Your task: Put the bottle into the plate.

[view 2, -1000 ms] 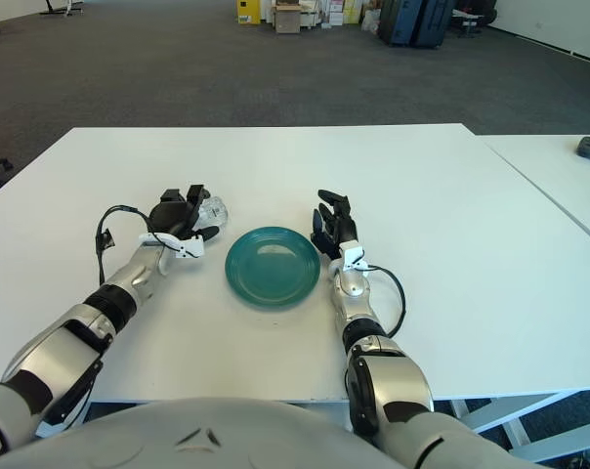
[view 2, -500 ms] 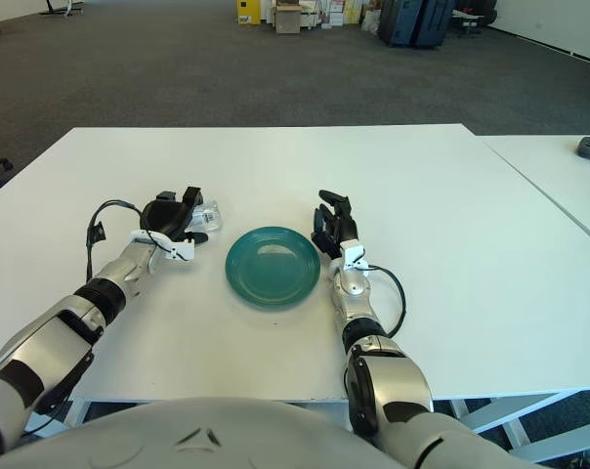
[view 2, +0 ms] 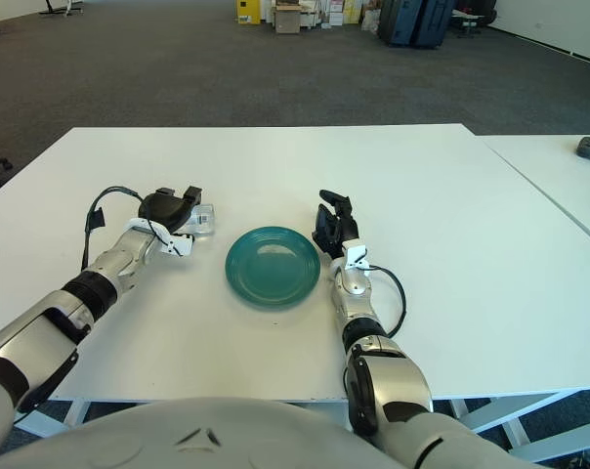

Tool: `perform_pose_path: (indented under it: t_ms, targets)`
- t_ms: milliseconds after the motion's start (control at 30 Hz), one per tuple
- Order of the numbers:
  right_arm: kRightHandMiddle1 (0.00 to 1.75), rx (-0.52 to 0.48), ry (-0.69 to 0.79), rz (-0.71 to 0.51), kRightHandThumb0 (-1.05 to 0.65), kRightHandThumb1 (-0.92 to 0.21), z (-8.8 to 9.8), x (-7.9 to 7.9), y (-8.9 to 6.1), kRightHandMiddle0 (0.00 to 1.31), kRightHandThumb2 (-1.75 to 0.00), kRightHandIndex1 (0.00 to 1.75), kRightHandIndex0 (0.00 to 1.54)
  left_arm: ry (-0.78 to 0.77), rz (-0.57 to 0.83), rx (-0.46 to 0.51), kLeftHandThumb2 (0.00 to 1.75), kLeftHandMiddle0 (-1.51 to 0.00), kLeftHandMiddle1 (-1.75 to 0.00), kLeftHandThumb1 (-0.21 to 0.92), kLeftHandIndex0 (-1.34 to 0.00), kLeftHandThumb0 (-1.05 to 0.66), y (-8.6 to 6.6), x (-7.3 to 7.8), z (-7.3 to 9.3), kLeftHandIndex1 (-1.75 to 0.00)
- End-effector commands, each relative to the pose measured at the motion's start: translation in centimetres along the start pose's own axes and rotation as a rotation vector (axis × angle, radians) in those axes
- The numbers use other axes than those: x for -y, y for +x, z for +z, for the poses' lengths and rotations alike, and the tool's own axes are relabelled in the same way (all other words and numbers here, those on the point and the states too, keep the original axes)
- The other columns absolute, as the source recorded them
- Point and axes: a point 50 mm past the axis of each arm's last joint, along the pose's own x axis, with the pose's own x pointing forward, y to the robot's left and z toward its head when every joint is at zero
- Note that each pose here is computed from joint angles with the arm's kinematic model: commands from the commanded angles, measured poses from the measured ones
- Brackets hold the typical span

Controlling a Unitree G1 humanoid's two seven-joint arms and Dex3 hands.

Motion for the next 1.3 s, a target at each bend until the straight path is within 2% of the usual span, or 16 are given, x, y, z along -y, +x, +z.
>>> perform_pose_path:
  t_ms: [0, 200, 600, 733, 1100, 1267]
  targets:
    - [0.96, -0.233, 0.035, -0.035, -0.78, -0.92, -4.7, 0.7, -3.3, 0.0, -0.92, 0.03, 0.41, 0.015, -0.001, 0.008, 1.32, -1.02, -1.75, 0.31, -0.62, -0.48, -0.4, 0.1, -0.5, -1.75]
    - [0.95, -0.232, 0.039, -0.028, -0.8, -0.92, -4.7, 0.7, -3.3, 0.0, -0.94, 0.03, 0.41, -0.034, 0.071, 0.025, 1.34, -1.07, -1.75, 0.29, -0.63, -0.48, -0.6, -0.4, -0.5, -1.75]
    - [0.94, -0.25, 0.051, -0.033, -0.79, -0.92, -4.9, 0.8, -3.4, 0.0, -0.94, 0.04, 0.43, -0.216, 0.314, 0.118, 1.33, -1.13, -1.75, 0.3, -0.62, -0.48, -1.2, -2.8, -0.3, -1.75]
    - [0.95, -0.254, 0.048, -0.034, -0.79, -0.92, -4.9, 0.9, -3.4, 0.0, -0.94, 0.04, 0.43, -0.273, 0.384, 0.146, 1.3, -1.13, -1.75, 0.32, -0.6, -0.47, -1.5, -4.6, 0.4, -1.75]
    - [0.95, -0.259, 0.048, -0.028, -0.77, -0.92, -5.0, 1.0, -3.5, 0.0, -0.93, 0.04, 0.43, -0.35, 0.473, 0.194, 1.29, -1.14, -1.75, 0.34, -0.59, -0.46, -2.4, -6.9, 1.7, -1.75]
    - [0.95, -0.271, 0.051, -0.03, -0.78, -0.92, -5.1, 1.1, -3.5, 0.0, -0.93, 0.04, 0.43, -0.413, 0.507, 0.275, 1.28, -1.14, -1.75, 0.34, -0.59, -0.46, -3.1, -8.1, 4.0, -1.75]
